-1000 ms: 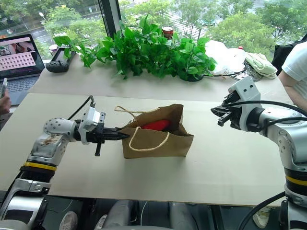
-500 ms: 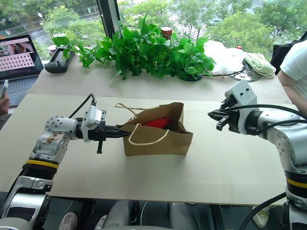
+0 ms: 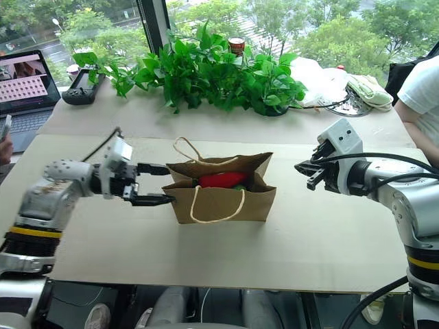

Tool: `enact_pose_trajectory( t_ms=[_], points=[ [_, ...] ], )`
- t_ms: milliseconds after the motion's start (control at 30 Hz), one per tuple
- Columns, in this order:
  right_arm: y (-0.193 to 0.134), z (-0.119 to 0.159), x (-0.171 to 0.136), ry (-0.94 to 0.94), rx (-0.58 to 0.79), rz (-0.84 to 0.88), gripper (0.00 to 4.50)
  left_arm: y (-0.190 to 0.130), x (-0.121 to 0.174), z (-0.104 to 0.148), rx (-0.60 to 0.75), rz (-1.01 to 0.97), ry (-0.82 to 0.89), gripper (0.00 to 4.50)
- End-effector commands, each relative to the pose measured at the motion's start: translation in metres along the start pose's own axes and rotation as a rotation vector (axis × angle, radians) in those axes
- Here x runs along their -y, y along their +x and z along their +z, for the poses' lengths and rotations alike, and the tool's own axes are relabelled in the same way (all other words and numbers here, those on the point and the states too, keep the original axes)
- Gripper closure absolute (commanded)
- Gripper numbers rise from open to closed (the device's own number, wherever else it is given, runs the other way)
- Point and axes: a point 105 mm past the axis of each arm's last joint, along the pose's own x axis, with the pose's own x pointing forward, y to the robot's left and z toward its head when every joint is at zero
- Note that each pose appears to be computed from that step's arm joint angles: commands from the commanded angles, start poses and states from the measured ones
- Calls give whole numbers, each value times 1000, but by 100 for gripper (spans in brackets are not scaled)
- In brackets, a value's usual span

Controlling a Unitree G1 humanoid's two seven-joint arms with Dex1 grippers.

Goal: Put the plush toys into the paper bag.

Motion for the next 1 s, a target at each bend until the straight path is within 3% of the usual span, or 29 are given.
enact_pose_trajectory(
  t_ms=[33, 167, 333, 533, 1000],
  points=[
    [-11, 15, 2, -81, 52, 8, 450, -16, 8, 34, 39, -6, 4, 25],
    [-20, 21, -8, -144, 65, 96, 450, -36, 12, 59, 50, 2, 1, 25],
    [-31, 30, -20, -199, 87, 205, 450, -48, 17, 70, 41, -12, -6, 25],
    [-54, 72, -36, -173, 307, 337, 450, -52, 18, 65, 20, -19, -16, 25],
    [-51, 64, -41, -174, 255, 354, 450, -50, 18, 63, 30, -27, -4, 25]
  ],
)
